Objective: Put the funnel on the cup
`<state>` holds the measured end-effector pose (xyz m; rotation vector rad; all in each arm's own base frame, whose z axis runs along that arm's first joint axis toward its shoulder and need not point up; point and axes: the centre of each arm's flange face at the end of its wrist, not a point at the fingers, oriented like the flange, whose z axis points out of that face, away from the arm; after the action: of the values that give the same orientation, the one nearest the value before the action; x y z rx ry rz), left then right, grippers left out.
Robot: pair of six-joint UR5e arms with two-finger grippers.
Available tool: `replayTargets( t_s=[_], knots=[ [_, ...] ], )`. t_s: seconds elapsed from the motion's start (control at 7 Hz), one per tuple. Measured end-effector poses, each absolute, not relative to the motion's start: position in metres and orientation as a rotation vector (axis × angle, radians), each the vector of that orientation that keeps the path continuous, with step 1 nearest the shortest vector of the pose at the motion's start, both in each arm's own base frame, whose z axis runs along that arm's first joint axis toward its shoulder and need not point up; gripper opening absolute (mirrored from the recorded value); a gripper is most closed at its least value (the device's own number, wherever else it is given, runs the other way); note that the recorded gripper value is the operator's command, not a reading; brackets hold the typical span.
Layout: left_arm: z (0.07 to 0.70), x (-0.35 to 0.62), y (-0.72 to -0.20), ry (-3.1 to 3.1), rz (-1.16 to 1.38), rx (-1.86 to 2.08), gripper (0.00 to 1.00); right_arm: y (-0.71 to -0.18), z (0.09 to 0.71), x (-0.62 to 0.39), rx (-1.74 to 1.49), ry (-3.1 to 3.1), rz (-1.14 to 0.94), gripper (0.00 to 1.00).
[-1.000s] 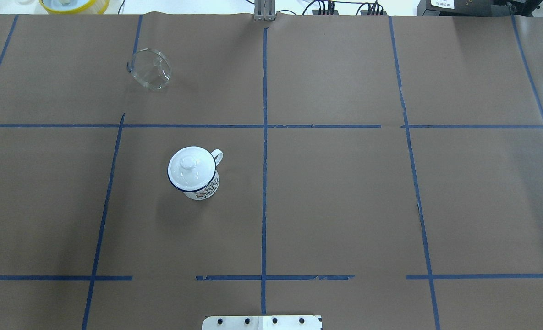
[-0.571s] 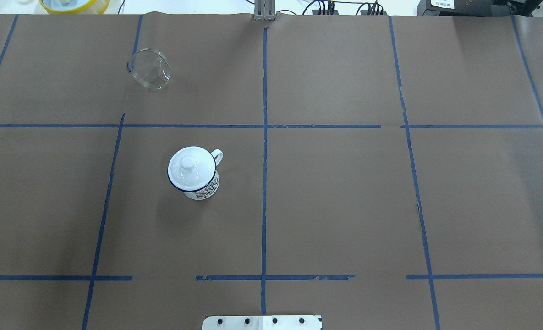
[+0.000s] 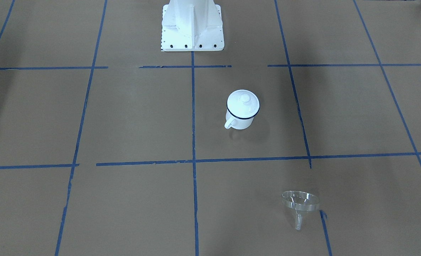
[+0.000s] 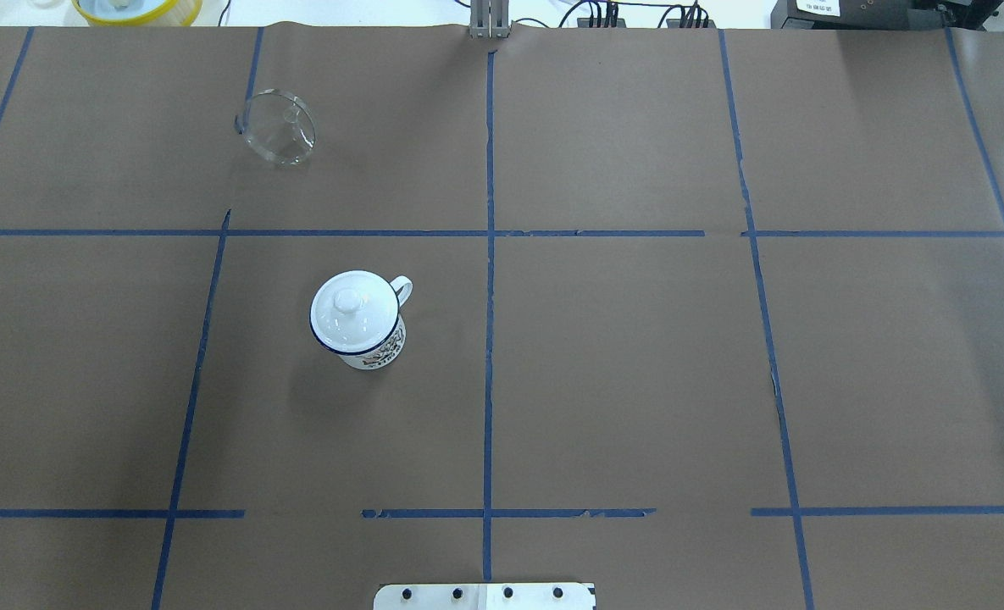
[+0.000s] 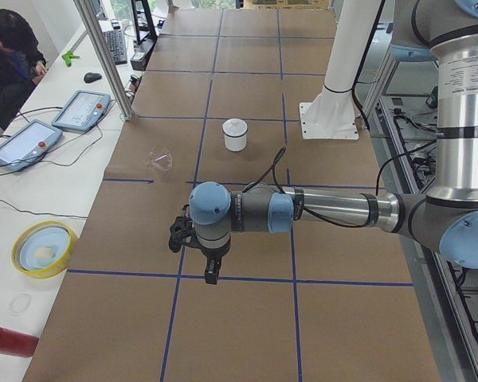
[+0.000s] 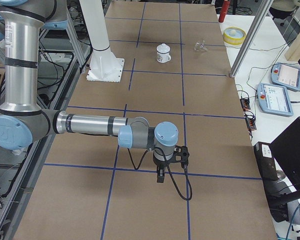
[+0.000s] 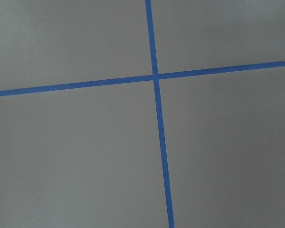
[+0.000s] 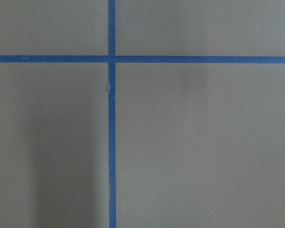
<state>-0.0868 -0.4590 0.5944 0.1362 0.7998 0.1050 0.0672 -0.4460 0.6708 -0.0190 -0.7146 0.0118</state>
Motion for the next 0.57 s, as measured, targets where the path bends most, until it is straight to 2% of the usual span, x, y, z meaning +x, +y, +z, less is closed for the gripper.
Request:
replayTargets(
  t_s=[0.57],
  knots=[
    [0.475,-0.092,-0.537,0.796,0.083,0.338,1.0,-0.446,0.671,0.067,-0.019,-0.715,0.012,1.0]
  ],
)
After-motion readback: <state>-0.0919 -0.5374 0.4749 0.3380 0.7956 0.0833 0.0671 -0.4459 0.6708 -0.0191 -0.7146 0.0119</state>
